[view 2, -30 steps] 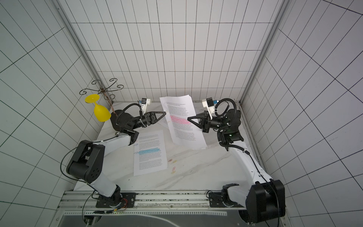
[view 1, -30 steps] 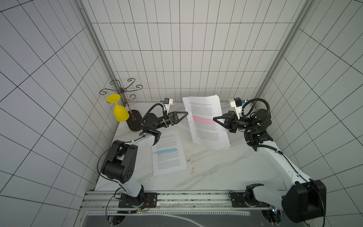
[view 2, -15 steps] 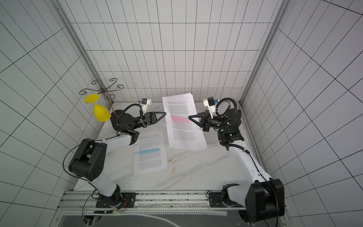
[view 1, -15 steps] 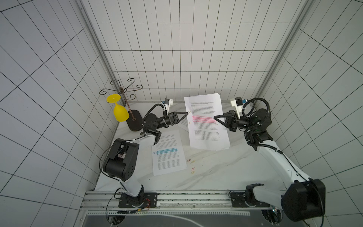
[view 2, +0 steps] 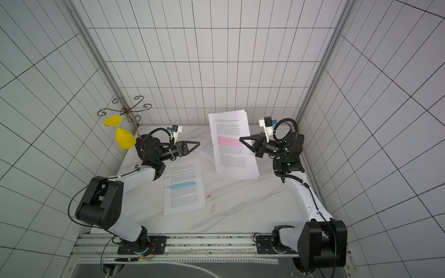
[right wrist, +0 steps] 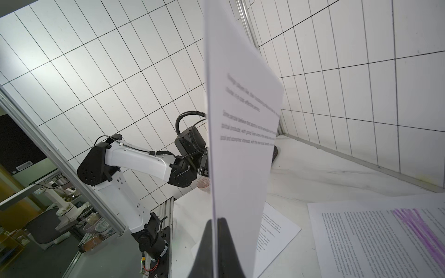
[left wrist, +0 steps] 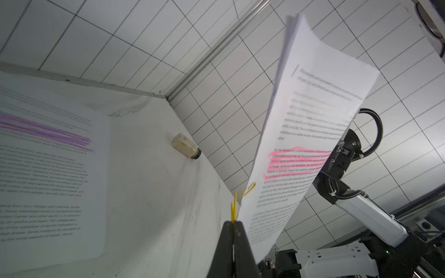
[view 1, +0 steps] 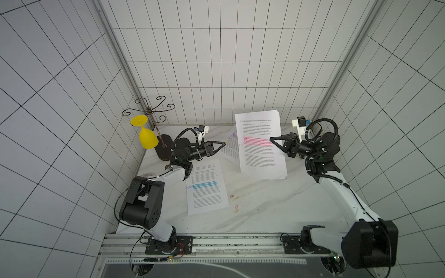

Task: Unclip the paperclips from the documents
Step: Remove the paper clip from the document, then place the paper clip at the center of the board, then remove the paper clip from the document, then place the paper clip at the center of the board, then place the document at the center of the board.

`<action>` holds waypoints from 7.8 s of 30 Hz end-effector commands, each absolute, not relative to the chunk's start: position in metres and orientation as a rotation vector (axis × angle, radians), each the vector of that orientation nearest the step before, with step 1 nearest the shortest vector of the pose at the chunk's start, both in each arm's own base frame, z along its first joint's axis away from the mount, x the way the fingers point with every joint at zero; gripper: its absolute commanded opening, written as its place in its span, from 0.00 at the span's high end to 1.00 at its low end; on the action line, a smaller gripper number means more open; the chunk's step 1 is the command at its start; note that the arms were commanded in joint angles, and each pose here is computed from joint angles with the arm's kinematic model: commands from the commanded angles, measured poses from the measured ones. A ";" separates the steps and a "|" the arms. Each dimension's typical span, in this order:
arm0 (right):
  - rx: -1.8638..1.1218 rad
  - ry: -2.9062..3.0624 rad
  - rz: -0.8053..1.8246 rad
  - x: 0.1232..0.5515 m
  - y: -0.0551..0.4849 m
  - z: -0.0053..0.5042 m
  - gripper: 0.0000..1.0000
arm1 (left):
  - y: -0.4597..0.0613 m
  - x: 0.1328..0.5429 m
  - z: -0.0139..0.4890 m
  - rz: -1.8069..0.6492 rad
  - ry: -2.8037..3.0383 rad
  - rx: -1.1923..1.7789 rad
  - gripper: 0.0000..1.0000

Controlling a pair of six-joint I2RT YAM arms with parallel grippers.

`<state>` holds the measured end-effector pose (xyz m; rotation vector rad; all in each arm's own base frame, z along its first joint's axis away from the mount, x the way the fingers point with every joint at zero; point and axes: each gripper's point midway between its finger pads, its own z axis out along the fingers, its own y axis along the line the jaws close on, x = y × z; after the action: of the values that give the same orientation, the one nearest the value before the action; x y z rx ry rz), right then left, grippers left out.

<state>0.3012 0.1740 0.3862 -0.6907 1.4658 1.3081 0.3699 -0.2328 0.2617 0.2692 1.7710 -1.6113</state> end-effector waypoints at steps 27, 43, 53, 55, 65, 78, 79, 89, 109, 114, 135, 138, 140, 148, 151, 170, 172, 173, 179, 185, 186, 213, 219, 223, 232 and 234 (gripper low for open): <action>-0.350 1.733 0.852 0.355 0.120 0.356 1.00 | -0.298 0.215 0.031 -0.906 2.712 0.858 1.00; -0.370 1.766 0.845 0.344 0.118 0.344 1.00 | -0.292 0.206 0.027 -0.755 2.734 0.893 0.56; -0.420 1.748 0.905 0.333 0.126 0.349 1.00 | -0.298 0.241 0.111 -0.679 2.529 0.865 0.53; -0.438 1.740 0.930 0.330 0.129 0.351 1.00 | -0.301 0.248 0.134 -0.697 2.466 0.864 0.53; -0.658 1.550 1.194 0.286 0.159 0.381 1.00 | -0.266 0.325 0.264 -1.190 1.977 0.450 0.49; -0.798 1.413 1.402 0.256 0.191 0.408 1.00 | -0.280 0.323 0.388 -1.615 1.508 0.590 0.31; -0.795 1.414 1.404 0.257 0.192 0.409 1.00 | -0.280 0.320 0.392 -1.624 1.492 0.604 0.31; -0.801 1.379 1.391 0.265 0.195 0.420 1.00 | -0.297 0.294 0.368 -1.725 1.558 0.688 0.49; -0.635 1.443 1.301 0.294 0.182 0.416 1.00 | -0.287 0.299 0.314 -1.732 1.730 0.587 0.84; -0.620 1.441 1.278 0.298 0.179 0.418 1.00 | -0.287 0.298 0.306 -1.730 1.754 0.580 0.87; -0.495 1.548 1.170 0.319 0.138 0.385 1.00 | -0.237 0.335 0.248 -1.518 1.958 0.306 1.00; -0.467 1.573 1.147 0.324 0.132 0.377 1.00 | -0.232 0.334 0.233 -1.472 2.006 0.296 1.00; -0.459 1.584 1.140 0.325 0.131 0.374 1.00 | -0.230 0.333 0.222 -1.454 2.040 0.285 1.00; -0.363 1.657 1.057 0.347 0.119 0.354 1.00 | -0.257 0.272 0.146 -1.272 2.367 0.524 1.00; -0.311 1.693 1.036 0.357 0.115 0.342 1.00 | -0.278 0.230 0.113 -1.195 2.479 0.656 1.00; -0.239 1.813 0.973 0.366 0.107 0.298 1.00 | -0.320 0.187 0.044 -0.813 2.620 0.936 0.69; -0.241 1.826 0.958 0.366 0.107 0.292 1.00 | -0.320 0.188 0.048 -0.811 2.614 0.934 0.58; -0.242 1.835 0.951 0.365 0.107 0.289 1.00 | -0.319 0.187 0.050 -0.808 2.615 0.933 0.56; -0.207 1.920 0.938 0.371 0.108 0.275 1.00 | -0.317 0.190 0.065 -0.799 2.590 0.924 0.48; -0.153 2.130 0.956 0.378 0.118 0.249 1.00 | -0.321 0.200 0.073 -0.784 2.581 0.942 0.44; -0.150 2.152 0.965 0.379 0.120 0.245 1.00 | -0.323 0.201 0.071 -0.785 2.591 0.956 0.48; 0.008 2.428 0.553 0.442 0.051 0.121 0.98 | -0.203 0.291 0.132 -0.671 2.539 0.354 0.53; 0.063 2.479 0.297 0.457 0.010 0.108 0.32 | -0.130 0.322 0.130 -0.441 2.569 0.051 0.53; 0.167 2.454 0.166 0.462 -0.015 0.131 0.23 | -0.076 0.338 0.127 -0.284 2.604 -0.163 0.53; -0.158 2.297 0.490 0.435 0.125 0.203 0.20 | -0.007 0.361 0.095 -0.089 2.588 -0.368 0.45; -0.253 2.317 0.607 0.416 0.171 0.197 0.21 | -0.003 0.366 0.084 -0.120 2.591 -0.398 0.43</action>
<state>0.4286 0.1088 0.1689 -0.1147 2.3633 0.4315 0.3578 -0.0143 0.0947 -0.3530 2.6091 -0.1281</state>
